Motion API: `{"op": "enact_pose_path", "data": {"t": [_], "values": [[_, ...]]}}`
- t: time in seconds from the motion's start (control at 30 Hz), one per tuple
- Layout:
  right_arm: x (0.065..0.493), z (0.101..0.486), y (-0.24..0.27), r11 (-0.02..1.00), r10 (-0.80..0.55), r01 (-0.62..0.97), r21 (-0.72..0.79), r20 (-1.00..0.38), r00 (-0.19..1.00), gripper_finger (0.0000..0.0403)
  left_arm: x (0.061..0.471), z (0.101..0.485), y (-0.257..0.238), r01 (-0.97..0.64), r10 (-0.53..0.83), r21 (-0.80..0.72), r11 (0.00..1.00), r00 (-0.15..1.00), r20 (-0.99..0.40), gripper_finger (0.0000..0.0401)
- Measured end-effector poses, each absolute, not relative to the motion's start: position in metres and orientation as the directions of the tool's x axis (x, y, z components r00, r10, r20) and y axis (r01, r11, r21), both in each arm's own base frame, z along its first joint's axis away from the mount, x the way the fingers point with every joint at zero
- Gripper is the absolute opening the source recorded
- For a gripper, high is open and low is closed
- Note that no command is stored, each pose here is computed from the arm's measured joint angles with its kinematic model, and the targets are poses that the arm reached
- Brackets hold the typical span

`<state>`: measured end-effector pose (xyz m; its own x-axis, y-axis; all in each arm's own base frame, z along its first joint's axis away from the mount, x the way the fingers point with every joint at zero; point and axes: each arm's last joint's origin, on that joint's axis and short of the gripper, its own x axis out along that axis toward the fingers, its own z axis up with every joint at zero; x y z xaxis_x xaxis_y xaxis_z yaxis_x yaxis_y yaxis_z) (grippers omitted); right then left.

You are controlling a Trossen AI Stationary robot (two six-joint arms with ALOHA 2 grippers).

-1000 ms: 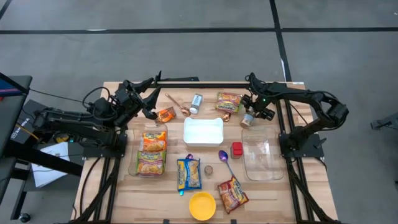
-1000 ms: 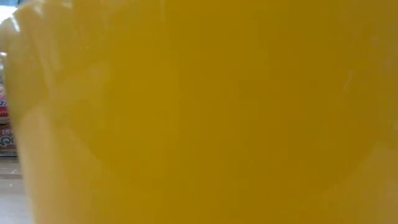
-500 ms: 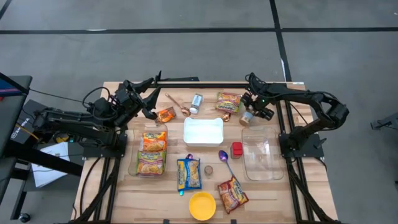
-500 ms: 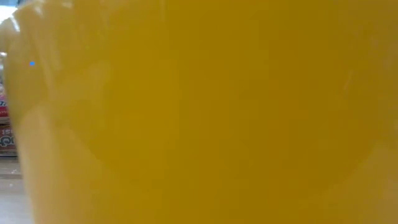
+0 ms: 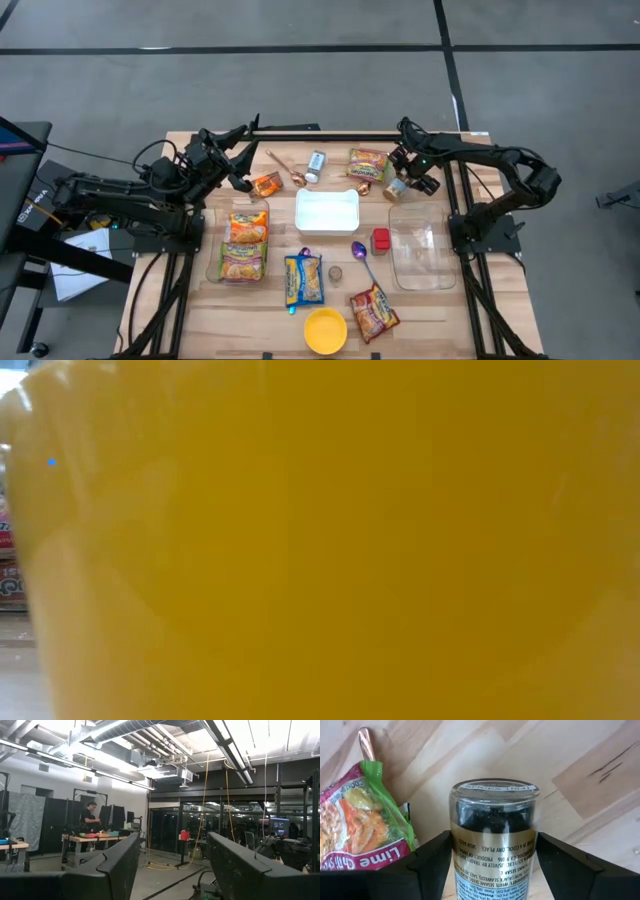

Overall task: Pick & Place Food Item
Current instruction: Put the gold seasoning bottle into the right transparent bin

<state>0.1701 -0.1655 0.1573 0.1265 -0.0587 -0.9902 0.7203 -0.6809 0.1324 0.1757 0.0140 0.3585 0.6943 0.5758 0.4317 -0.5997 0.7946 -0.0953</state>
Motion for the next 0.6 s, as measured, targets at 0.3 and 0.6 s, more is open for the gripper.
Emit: {"op": "enact_pose_path", "data": {"t": [0.3, 0.6], "values": [[0.161, 0.149, -0.166, -0.641, 0.012, 0.766, 0.058, -0.996, 0.086, 0.0385, 0.176, 0.358, 0.014, -0.599, 0.575, -0.095, 0.795, 0.695, 0.432, 0.0227], [0.164, 0.149, -0.162, -0.633, 0.006, 0.773, 0.05, -0.998, 0.07, 0.0371, 0.176, 0.358, 0.014, -0.588, 0.573, -0.114, 0.801, 0.696, 0.433, 0.0227]]}}
